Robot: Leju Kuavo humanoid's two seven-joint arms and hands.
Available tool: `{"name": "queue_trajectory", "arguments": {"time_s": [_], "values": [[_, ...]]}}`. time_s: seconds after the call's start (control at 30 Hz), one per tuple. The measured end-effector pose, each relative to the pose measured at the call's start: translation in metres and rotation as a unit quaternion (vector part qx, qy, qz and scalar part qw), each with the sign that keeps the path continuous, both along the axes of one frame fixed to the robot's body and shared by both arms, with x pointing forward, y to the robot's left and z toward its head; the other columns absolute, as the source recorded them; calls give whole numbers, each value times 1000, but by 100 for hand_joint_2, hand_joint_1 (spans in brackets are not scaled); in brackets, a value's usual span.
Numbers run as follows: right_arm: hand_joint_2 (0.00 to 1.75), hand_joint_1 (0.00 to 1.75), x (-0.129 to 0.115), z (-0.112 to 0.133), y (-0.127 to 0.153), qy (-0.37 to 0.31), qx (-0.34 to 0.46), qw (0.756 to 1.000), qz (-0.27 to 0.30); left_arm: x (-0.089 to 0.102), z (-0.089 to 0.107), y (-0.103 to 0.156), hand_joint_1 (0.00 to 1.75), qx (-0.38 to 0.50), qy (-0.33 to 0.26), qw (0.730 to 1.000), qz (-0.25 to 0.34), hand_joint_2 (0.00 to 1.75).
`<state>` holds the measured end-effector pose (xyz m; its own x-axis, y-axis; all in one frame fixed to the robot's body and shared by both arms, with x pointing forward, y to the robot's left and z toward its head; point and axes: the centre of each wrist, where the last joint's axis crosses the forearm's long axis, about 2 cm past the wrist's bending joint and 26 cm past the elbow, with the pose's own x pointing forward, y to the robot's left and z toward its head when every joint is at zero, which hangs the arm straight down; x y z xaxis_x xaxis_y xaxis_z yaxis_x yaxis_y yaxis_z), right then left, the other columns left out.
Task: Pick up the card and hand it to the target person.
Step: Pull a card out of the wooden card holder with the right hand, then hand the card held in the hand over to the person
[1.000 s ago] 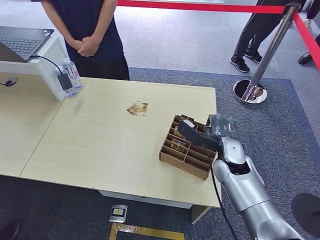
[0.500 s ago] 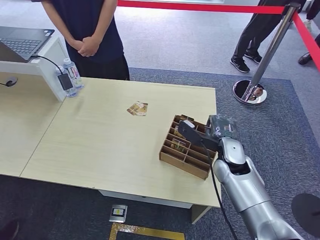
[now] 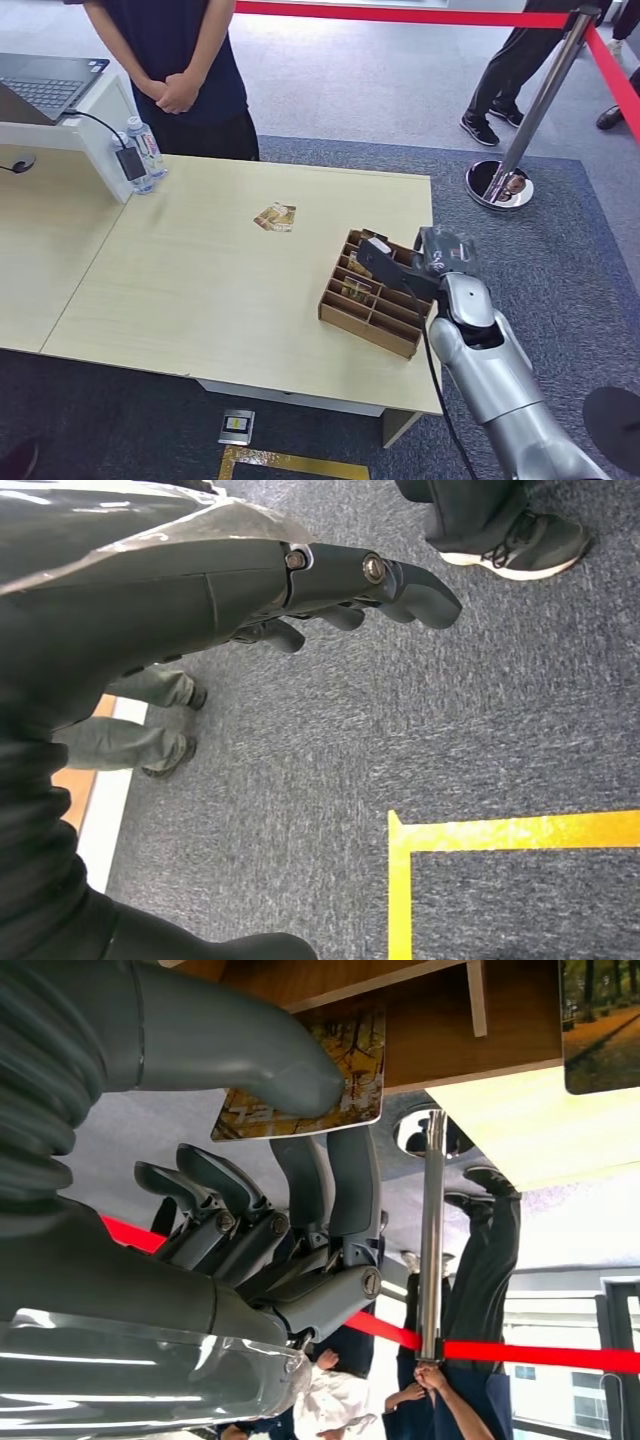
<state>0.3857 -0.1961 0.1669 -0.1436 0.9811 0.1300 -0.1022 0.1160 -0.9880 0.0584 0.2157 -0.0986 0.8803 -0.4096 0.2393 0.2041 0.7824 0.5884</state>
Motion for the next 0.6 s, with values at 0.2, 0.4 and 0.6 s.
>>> {"name": "queue_trajectory", "arguments": {"time_s": [0.2, 0.4, 0.6], "values": [[175, 175, 0, 6, 2, -8, 2, 1000, 8, 0, 0, 0, 0, 0, 0, 1000, 0, 175], [175, 175, 1, 15, 6, -19, 6, 1000, 24, 0, 0, 0, 0, 1, -1, 1000, 2, 175], [175, 175, 4, 33, 13, -35, 13, 998, 55, 0, 0, 0, 0, 3, -2, 1000, 4, 175]]}}
